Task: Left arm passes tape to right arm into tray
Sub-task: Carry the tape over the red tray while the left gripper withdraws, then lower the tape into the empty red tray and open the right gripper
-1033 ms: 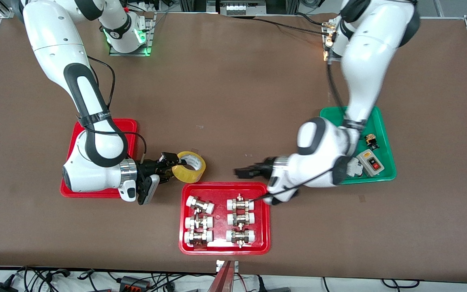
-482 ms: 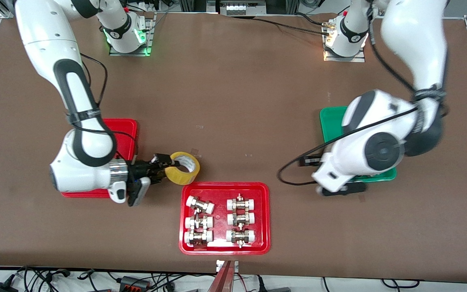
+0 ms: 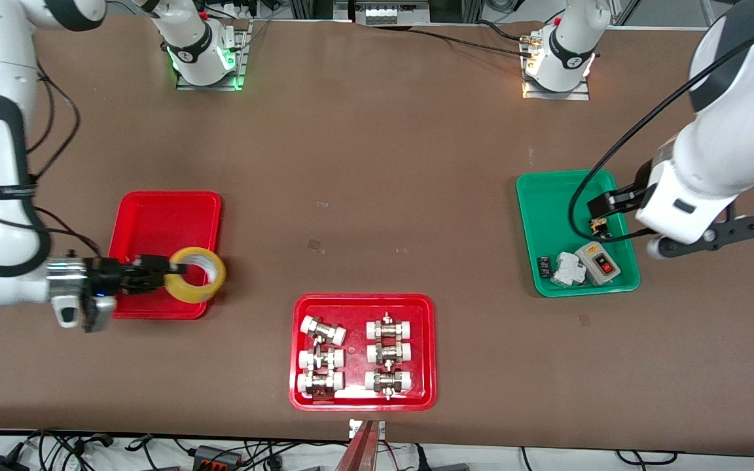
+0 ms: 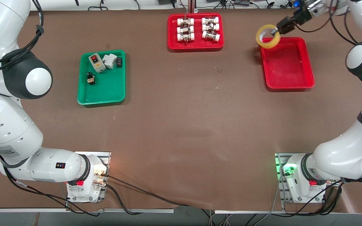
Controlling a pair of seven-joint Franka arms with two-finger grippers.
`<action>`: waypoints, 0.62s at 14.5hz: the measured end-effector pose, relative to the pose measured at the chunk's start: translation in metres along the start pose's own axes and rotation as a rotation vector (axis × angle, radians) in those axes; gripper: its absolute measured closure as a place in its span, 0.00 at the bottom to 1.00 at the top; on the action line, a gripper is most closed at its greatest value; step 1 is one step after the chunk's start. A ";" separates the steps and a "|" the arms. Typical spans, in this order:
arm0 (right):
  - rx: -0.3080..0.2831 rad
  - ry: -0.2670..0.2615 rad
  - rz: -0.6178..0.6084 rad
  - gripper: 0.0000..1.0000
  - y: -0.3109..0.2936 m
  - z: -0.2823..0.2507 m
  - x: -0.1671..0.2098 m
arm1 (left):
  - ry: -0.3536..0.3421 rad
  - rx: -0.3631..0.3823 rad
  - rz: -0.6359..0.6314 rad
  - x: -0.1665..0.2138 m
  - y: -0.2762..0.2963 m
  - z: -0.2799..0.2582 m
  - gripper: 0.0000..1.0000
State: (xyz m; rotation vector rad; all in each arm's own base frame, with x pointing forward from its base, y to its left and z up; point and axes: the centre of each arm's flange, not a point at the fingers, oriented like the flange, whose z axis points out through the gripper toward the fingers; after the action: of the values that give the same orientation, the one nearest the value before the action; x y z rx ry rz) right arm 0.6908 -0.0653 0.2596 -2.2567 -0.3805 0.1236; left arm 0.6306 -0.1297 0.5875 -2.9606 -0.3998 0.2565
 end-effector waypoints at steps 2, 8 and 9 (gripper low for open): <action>0.043 -0.017 0.079 0.47 0.039 -0.011 -0.037 | -0.045 0.026 0.009 -0.002 0.004 0.013 0.00; 0.013 -0.111 0.142 0.47 0.086 0.012 -0.070 | -0.048 0.060 0.054 -0.036 0.017 0.028 0.00; 0.004 -0.105 0.141 0.47 0.086 0.011 -0.069 | -0.031 0.061 0.047 -0.042 0.009 0.031 0.00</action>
State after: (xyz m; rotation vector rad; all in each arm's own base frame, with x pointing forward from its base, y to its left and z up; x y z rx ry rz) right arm 0.6426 -0.1315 0.1846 -2.2779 -0.2761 0.3165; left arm 0.5874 -0.1462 0.5615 -2.9118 -0.3206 0.3147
